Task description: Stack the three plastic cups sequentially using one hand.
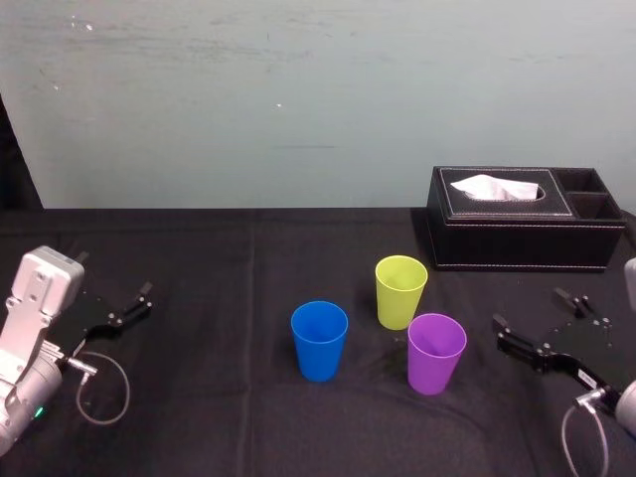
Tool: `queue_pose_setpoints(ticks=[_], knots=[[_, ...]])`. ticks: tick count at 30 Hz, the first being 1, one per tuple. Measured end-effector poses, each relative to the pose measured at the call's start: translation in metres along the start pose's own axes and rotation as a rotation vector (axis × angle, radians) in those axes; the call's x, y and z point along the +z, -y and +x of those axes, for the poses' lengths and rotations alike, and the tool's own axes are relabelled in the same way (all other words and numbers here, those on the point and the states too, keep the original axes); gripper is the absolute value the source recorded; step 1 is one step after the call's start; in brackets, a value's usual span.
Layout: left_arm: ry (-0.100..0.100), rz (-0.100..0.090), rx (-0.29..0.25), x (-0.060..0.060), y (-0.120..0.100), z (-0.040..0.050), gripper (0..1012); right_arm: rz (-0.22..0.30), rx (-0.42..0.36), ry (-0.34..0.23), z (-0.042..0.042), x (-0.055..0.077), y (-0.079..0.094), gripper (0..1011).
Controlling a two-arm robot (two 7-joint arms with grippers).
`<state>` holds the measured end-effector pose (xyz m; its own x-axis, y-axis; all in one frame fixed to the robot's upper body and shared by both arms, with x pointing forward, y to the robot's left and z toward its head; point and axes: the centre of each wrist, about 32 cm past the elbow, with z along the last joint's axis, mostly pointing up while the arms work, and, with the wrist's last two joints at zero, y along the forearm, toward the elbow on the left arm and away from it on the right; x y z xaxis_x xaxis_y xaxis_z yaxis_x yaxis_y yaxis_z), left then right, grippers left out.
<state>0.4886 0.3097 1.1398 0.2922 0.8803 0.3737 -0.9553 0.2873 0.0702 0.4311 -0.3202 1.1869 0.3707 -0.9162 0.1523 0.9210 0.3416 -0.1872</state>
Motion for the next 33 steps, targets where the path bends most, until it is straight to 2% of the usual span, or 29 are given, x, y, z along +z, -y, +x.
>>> queue_pose_setpoints(ticks=[1, 7, 9, 11, 13, 15, 23, 33], knots=[[0.000, 0.000, 0.000, 0.000, 0.000, 0.0000, 1000, 0.000, 0.000, 0.000, 0.0000, 0.000, 0.000, 1003], [0.000, 0.000, 0.000, 0.000, 0.000, 0.0000, 1000, -0.086, 0.050, -0.040, -0.0077, 0.005, 0.020, 1003], [0.000, 0.000, 0.000, 0.000, 0.000, 0.0000, 1000, -0.094, 0.056, -0.044, -0.0094, 0.005, 0.021, 1003], [0.000, 0.000, 0.000, 0.000, 0.000, 0.0000, 1000, -0.131, 0.085, -0.065, -0.0190, 0.003, 0.025, 1003], [0.000, 0.000, 0.000, 0.000, 0.000, 0.0000, 1000, -0.143, 0.094, -0.074, -0.0230, 0.001, 0.025, 1003], [0.000, 0.000, 0.000, 0.000, 0.000, 0.0000, 1000, -0.159, 0.112, -0.084, -0.0301, -0.001, 0.024, 1003], [0.000, 0.000, 0.000, 0.000, 0.000, 0.0000, 1000, -0.183, 0.138, -0.094, -0.0467, -0.003, 0.012, 1003], [0.000, 0.000, 0.000, 0.000, 0.000, 0.0000, 1000, -0.183, 0.123, -0.133, -0.0542, -0.003, -0.007, 1003]])
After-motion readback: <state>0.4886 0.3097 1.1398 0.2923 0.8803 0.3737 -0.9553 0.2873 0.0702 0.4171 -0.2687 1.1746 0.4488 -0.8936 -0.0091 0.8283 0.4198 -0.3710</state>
